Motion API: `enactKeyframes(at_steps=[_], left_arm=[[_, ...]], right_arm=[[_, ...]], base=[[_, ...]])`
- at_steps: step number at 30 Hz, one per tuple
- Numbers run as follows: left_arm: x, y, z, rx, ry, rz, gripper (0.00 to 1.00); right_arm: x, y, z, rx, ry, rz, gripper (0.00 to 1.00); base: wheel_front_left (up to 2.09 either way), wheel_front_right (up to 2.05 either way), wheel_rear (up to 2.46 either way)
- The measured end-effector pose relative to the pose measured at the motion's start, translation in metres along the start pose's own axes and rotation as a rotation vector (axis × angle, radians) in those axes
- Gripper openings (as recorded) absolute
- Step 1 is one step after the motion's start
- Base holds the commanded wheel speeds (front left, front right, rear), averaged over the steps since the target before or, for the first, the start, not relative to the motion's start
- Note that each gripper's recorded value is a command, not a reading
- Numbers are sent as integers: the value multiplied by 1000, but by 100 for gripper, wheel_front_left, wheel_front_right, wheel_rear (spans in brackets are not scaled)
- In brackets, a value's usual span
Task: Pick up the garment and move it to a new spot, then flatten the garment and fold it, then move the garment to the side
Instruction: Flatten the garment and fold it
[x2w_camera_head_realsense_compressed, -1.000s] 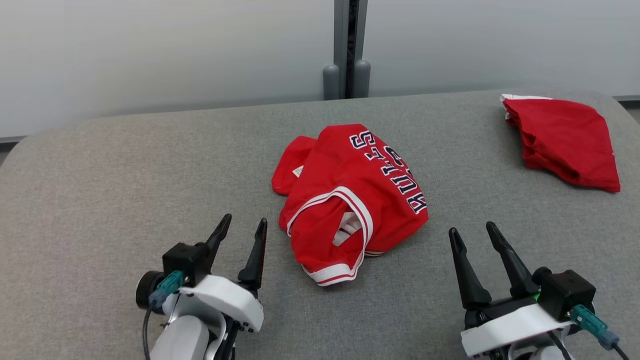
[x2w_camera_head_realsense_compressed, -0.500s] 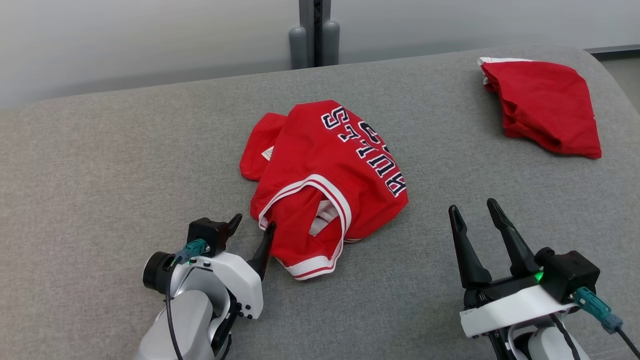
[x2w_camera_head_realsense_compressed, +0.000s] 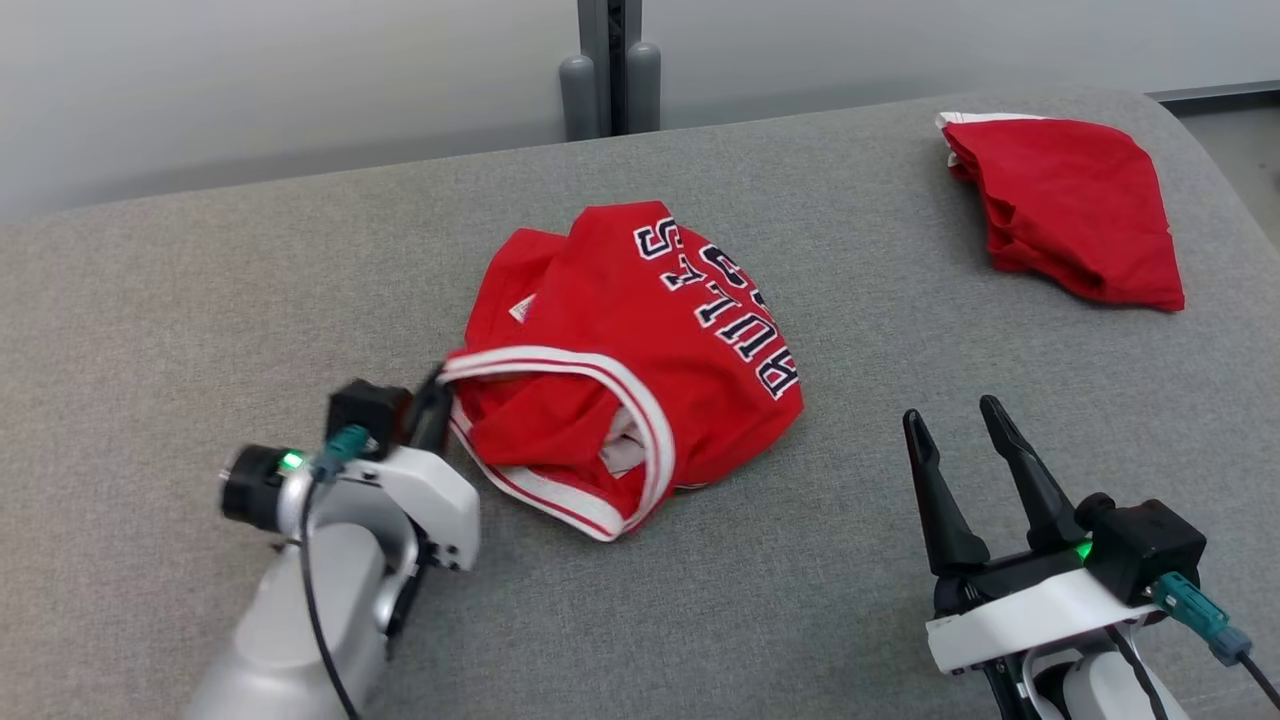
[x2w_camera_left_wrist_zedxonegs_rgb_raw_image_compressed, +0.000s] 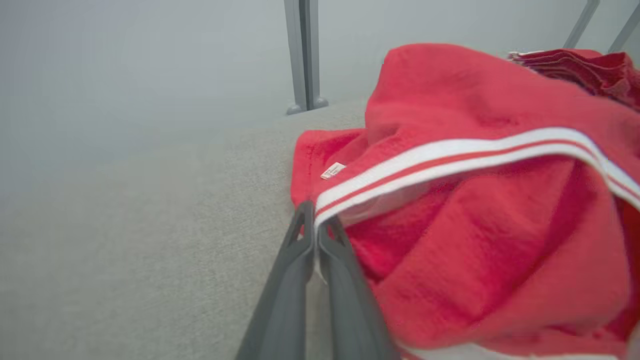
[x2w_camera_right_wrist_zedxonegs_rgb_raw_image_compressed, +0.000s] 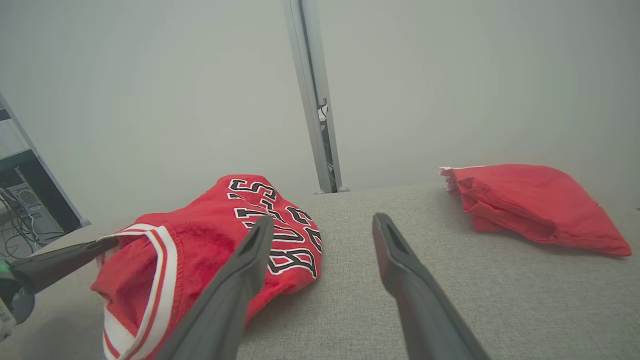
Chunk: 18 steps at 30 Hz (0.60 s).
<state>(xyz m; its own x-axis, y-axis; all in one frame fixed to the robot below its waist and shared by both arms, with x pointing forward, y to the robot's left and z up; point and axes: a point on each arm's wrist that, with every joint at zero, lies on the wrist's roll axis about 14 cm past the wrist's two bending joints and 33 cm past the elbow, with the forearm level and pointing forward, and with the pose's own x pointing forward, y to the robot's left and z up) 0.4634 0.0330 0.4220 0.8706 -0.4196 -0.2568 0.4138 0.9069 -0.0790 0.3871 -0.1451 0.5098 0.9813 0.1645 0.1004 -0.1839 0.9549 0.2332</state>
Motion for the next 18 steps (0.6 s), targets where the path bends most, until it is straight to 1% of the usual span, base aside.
enactKeyframes(at_steps=[1, 4, 7, 8, 9, 10, 11, 13, 14, 17, 18], left_arm=[[0, 21, 16, 53, -43, 53, 0], [-1, 51, 45, 173, -118, 119, 0], [-3, 73, 67, 315, -168, 164, 0], [-4, 79, 72, 348, -177, 176, 0], [-4, 83, 72, 356, -175, 184, 3], [-5, 86, 67, 350, -161, 191, 49], [-5, 88, 61, 335, -143, 193, 100], [-5, 89, 55, 271, -132, 202, 100], [-5, 86, 53, 255, -128, 195, 100], [-7, 80, 46, 239, -123, 189, 100], [-10, 79, 43, 251, -123, 196, 100]], right_arm=[[0, 0, 0, 1, -2, 1, 100], [2, 3, 0, 4, -2, 6, 100], [4, 4, -3, 8, 4, 11, 100], [4, 6, -4, 11, 7, 15, 100], [5, 7, -6, 12, 12, 19, 100], [6, 8, -7, 14, 14, 21, 100], [6, 8, -8, 14, 16, 24, 100], [9, 9, -7, 16, 13, 26, 100], [10, 9, -6, 16, 11, 26, 100], [10, 7, -7, 17, 11, 21, 100], [11, 7, -7, 18, 12, 19, 100]], base=[[0, 0, 0], [0, 0, 0], [0, 0, 0], [0, 0, 0], [0, 0, 0], [0, 0, 0], [0, 0, 0], [0, 0, 0], [0, 0, 0], [0, 0, 0], [0, 0, 0]])
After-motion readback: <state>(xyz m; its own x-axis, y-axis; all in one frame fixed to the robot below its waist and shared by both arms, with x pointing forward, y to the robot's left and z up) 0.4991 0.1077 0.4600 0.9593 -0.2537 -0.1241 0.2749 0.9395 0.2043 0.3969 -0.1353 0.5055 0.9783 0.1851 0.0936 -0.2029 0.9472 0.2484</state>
